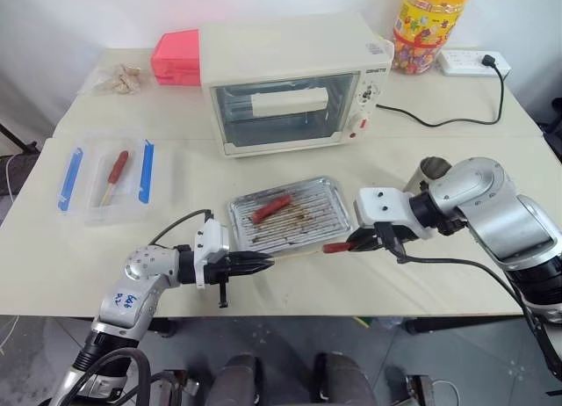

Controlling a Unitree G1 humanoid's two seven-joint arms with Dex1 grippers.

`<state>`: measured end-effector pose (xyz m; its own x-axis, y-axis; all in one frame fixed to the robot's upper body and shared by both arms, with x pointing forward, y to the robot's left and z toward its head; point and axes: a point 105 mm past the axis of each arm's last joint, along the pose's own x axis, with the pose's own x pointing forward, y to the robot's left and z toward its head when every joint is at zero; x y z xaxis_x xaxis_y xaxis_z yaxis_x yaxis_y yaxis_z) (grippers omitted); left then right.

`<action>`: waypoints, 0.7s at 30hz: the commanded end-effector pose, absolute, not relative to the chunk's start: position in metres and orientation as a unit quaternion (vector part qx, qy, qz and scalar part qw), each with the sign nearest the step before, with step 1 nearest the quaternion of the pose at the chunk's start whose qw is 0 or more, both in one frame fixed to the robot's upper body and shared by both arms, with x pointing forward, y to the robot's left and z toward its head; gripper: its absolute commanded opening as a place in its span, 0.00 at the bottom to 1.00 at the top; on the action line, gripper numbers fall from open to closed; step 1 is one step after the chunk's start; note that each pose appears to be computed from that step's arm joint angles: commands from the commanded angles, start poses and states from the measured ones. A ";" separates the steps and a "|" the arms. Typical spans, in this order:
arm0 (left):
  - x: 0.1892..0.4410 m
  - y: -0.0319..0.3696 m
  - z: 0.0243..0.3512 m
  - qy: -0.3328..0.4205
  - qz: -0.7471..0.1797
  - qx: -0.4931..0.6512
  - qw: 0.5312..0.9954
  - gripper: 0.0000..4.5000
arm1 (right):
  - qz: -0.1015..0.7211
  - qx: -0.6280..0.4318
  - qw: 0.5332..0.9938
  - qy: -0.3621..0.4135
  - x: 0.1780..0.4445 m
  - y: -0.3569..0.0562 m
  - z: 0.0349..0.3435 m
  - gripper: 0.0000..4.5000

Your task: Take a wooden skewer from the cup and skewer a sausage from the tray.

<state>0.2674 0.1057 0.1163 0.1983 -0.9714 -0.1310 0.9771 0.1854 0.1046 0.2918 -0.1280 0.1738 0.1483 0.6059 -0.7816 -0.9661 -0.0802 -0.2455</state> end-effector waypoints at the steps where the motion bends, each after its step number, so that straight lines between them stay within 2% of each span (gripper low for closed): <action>1: 0.266 0.099 0.125 -0.008 -0.640 0.088 0.763 0.00 | 0.642 -0.410 0.616 0.204 0.280 -0.118 0.177 0.07; 21: 0.267 0.089 0.128 -0.020 -0.649 0.085 0.756 0.00 | 0.660 -0.404 0.606 0.185 0.277 -0.110 0.177 0.07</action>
<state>0.2659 0.0972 0.1162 0.1727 -0.9790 -0.1081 0.9815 0.1619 0.1018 0.2851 -0.1213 0.1701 0.0996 0.6264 -0.7731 -0.9652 -0.1279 -0.2280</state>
